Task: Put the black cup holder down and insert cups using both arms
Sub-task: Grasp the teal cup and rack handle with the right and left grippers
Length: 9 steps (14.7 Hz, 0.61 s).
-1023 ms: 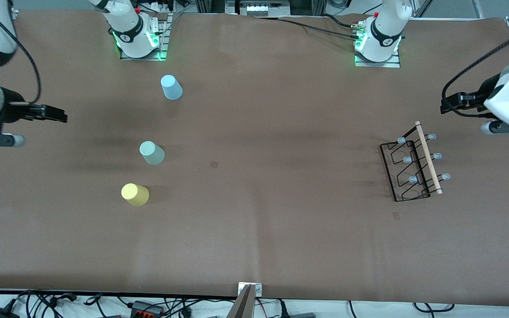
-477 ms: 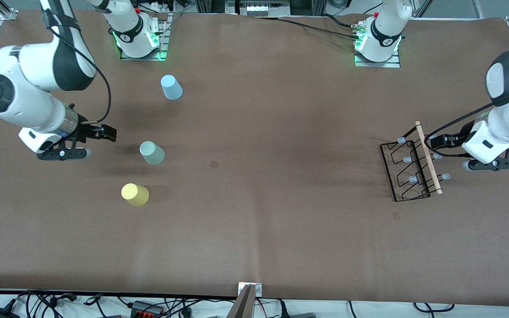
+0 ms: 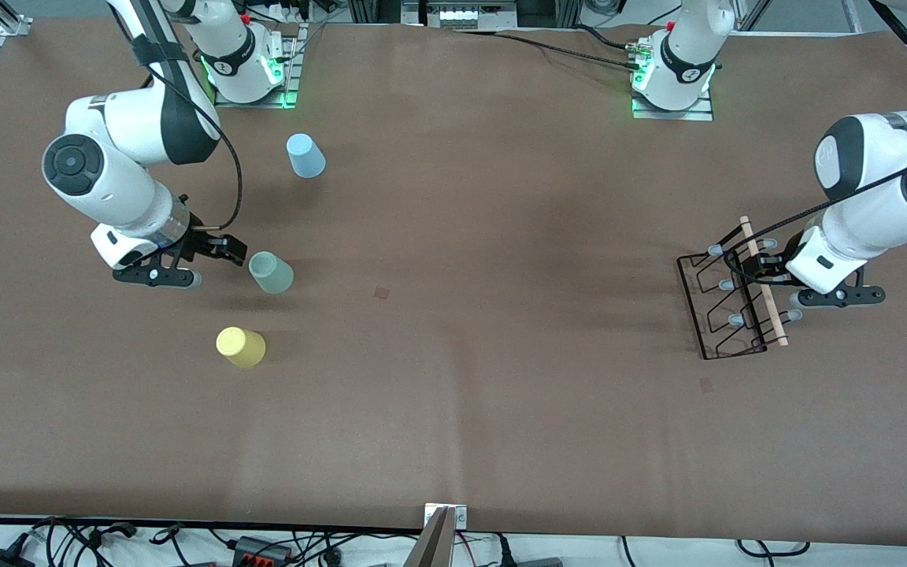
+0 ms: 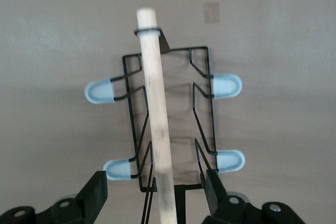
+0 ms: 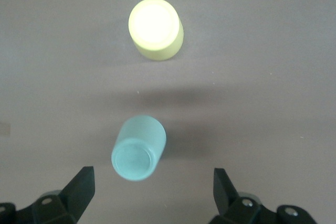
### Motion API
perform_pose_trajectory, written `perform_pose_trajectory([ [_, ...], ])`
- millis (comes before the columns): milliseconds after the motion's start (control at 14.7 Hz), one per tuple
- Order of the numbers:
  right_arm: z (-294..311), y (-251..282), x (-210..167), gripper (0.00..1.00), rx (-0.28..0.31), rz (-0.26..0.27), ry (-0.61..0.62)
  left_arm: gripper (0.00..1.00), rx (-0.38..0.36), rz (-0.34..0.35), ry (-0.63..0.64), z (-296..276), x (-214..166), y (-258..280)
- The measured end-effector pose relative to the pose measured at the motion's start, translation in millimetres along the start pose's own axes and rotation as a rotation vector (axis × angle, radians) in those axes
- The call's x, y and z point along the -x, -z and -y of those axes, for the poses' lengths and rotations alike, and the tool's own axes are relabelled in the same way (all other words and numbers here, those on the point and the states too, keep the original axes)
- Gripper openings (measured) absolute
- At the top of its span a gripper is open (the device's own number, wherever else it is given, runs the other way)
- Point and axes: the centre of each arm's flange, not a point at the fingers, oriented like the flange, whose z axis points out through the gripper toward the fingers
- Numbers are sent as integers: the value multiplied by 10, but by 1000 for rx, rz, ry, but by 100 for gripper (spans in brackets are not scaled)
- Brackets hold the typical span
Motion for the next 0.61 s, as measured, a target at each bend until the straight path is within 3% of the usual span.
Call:
perform_pose_trajectory([
  [341, 363, -719, 142, 100, -6, -17, -2, 31, 0, 27, -3, -13, 30, -150],
  [409, 370, -824, 169, 100, -6, -18, -3, 18, 0, 27, -3, -16, 29, -150],
  [614, 334, -931, 203, 100, -3, -11, -7, 17, 0, 17, -5, -18, 10, -127],
])
